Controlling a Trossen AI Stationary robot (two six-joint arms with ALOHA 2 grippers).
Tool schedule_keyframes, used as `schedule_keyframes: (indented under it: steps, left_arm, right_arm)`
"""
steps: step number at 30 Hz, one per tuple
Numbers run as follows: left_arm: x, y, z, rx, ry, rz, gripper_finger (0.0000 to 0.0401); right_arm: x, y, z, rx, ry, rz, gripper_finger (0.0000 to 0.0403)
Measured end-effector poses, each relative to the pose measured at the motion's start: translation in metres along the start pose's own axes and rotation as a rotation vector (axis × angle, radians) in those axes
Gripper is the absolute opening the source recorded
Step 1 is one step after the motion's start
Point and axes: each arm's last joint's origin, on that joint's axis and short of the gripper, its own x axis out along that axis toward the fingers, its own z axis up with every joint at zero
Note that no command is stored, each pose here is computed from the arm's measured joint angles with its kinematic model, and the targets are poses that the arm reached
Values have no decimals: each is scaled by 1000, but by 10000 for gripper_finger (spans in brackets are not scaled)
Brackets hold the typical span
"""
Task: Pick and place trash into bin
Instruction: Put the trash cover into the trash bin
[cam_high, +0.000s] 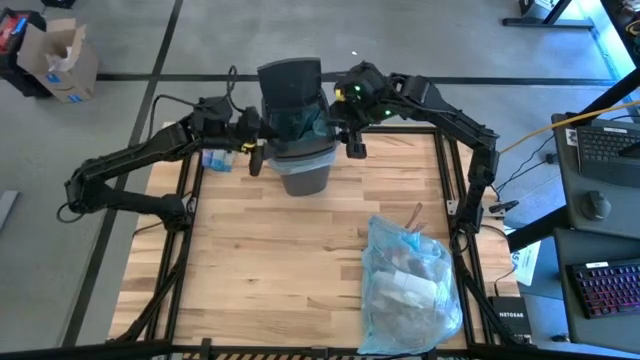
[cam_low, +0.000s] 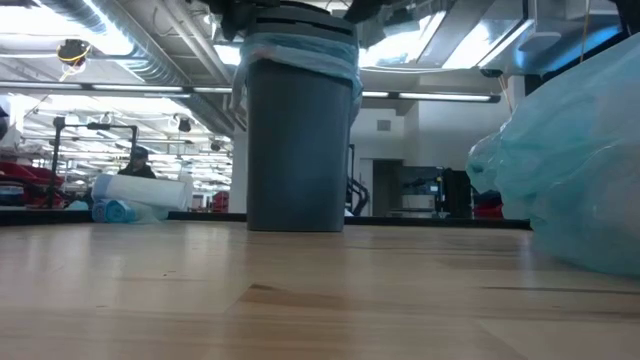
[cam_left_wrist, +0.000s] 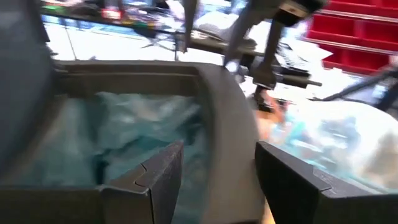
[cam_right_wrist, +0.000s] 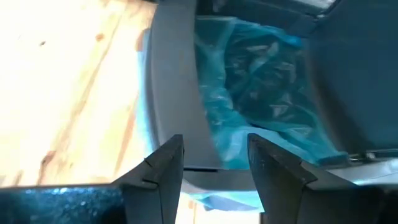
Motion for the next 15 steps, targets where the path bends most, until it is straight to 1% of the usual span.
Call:
schedule_keyframes:
  steps: [3, 7, 9, 13, 15]
  left_arm:
    - [1, -4, -2, -2, 24, -49, 194]
    - [3, -4, -5, -5, 49, -55, 194]
    - [3, -4, -5, -26, 56, -58, 194]
    - [5, -8, -6, -38, 54, -143, 194]
    - [5, -9, -6, -41, 62, -161, 194]
  right_arm:
    - [0, 5, 0, -11, 5, 36, 169]
    - [-2, 7, -3, -2, 36, 64, 169]
    - [0, 10, -7, 8, 67, 103, 169]
    - [0, 12, -7, 18, 42, 172, 169]
    - [-1, 13, -7, 20, 34, 187, 169]
